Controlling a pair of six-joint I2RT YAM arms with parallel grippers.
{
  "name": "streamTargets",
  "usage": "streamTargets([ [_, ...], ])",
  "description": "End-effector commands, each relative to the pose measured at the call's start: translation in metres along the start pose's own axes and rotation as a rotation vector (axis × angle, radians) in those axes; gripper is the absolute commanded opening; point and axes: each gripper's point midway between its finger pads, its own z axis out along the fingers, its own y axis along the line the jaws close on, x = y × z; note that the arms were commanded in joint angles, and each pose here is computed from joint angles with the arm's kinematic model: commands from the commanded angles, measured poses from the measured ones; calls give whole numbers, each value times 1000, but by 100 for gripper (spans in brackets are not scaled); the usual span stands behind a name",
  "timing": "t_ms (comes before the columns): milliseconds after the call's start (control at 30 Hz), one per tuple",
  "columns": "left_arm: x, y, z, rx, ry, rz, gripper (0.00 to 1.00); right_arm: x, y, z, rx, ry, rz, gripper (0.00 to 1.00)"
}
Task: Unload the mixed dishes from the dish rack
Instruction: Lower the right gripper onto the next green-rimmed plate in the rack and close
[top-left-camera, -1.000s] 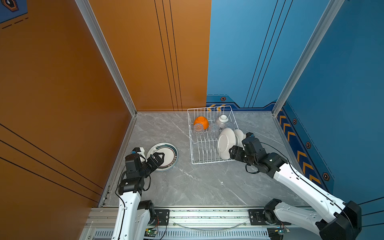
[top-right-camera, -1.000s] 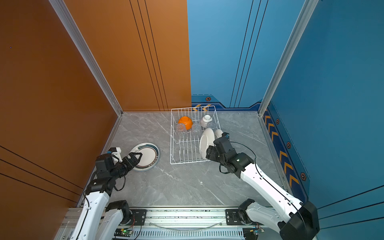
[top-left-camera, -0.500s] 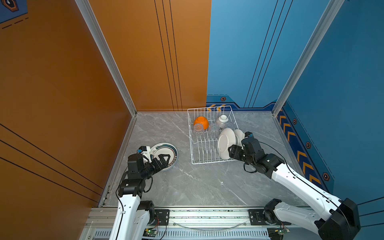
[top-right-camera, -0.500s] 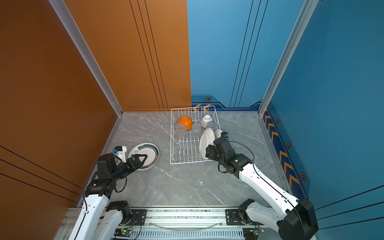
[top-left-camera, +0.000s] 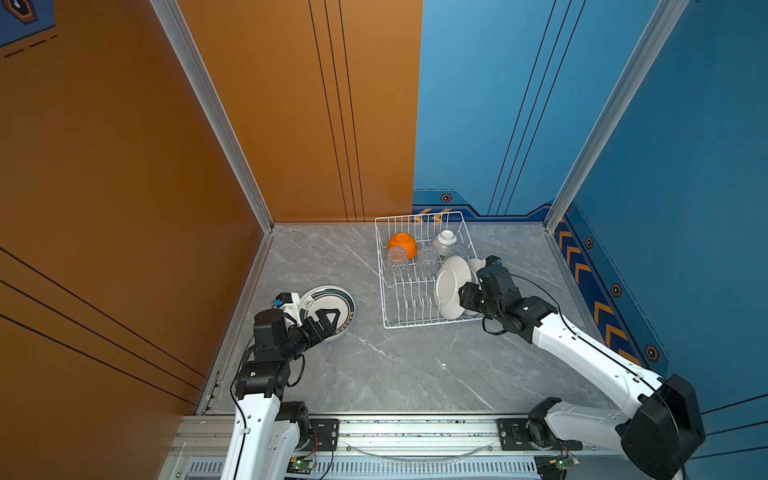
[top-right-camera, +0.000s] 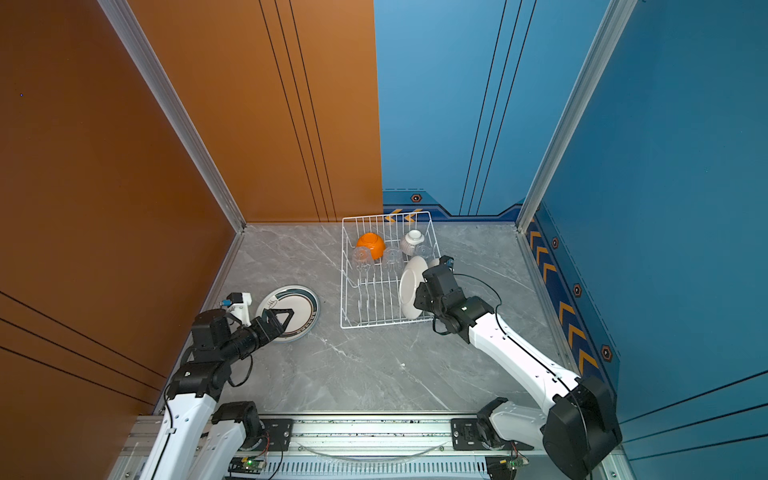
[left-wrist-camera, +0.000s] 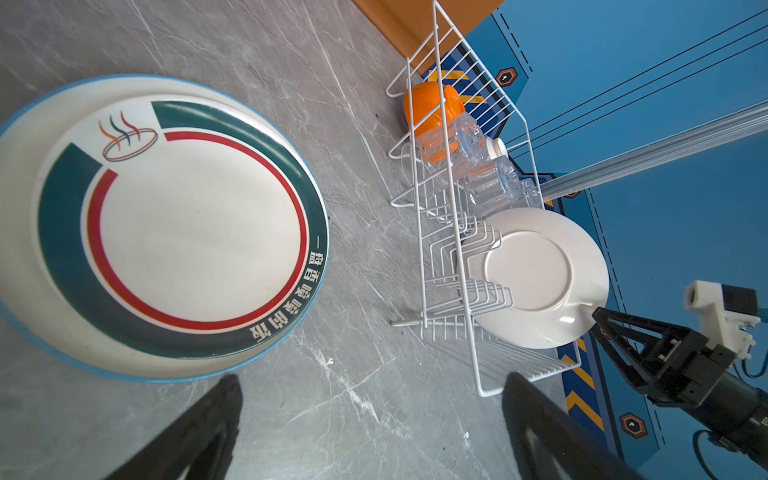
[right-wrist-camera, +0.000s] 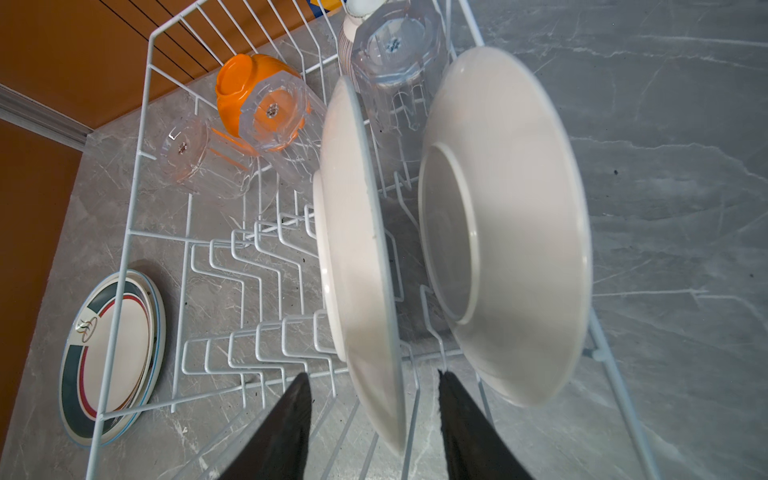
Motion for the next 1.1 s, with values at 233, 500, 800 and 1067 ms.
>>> streamTargets([
  [233, 2, -5, -4, 32, -5, -12, 98, -11, 18, 13, -41, 11, -37, 35],
  [500, 2, -4, -4, 37, -14, -20, 98, -16, 23, 18, -50, 1, -40, 28],
  [800, 0, 0, -4, 29, -23, -38, 98, -22, 23, 26, -38, -13, -42, 22],
  [1067, -4, 5, -3, 27, -30, -66, 98, -21, 30, 39, -59, 3, -22, 15],
])
